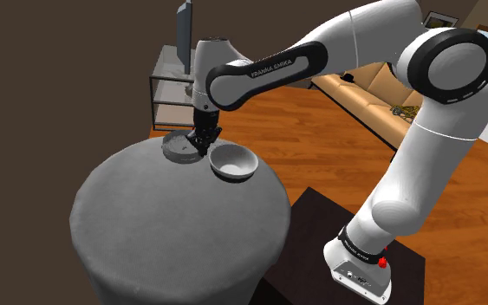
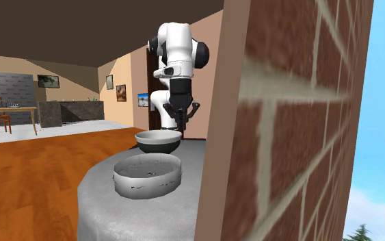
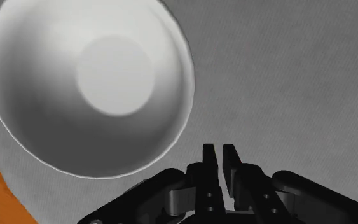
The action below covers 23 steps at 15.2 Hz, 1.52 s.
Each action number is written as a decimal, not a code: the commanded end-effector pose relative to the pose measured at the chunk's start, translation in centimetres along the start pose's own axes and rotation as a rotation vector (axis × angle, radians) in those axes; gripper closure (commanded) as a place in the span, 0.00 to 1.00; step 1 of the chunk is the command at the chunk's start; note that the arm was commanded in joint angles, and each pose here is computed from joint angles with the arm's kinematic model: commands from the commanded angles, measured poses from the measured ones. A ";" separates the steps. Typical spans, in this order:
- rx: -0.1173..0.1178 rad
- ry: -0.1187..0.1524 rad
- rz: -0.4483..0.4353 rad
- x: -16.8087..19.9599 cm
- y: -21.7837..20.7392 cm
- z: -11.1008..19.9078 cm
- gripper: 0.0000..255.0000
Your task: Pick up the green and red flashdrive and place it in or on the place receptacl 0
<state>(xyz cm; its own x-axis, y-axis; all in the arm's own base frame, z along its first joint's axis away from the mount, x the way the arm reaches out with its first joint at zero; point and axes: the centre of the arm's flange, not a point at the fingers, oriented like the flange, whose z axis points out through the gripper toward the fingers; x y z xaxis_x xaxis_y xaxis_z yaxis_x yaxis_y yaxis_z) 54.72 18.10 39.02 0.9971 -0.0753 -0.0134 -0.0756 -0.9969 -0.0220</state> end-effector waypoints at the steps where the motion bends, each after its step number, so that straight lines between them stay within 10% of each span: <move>1: -0.001 0.000 0.000 2.6 0.7 -0.3 1.00; 3: 0.000 0.000 0.000 2.5 0.5 -0.3 1.00; 4: 0.000 0.000 0.000 2.5 0.5 -0.3 0.00; 11: -0.018 0.007 -0.161 -2.0 -1.9 7.6 0.00; 23: -0.018 0.008 -0.166 -2.0 -1.9 11.8 0.00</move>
<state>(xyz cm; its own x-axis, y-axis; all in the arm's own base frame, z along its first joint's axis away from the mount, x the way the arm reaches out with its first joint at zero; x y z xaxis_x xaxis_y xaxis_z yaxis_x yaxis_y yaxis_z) 52.71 20.51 27.67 0.9959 0.0907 0.0019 0.0907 -0.9959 -0.0052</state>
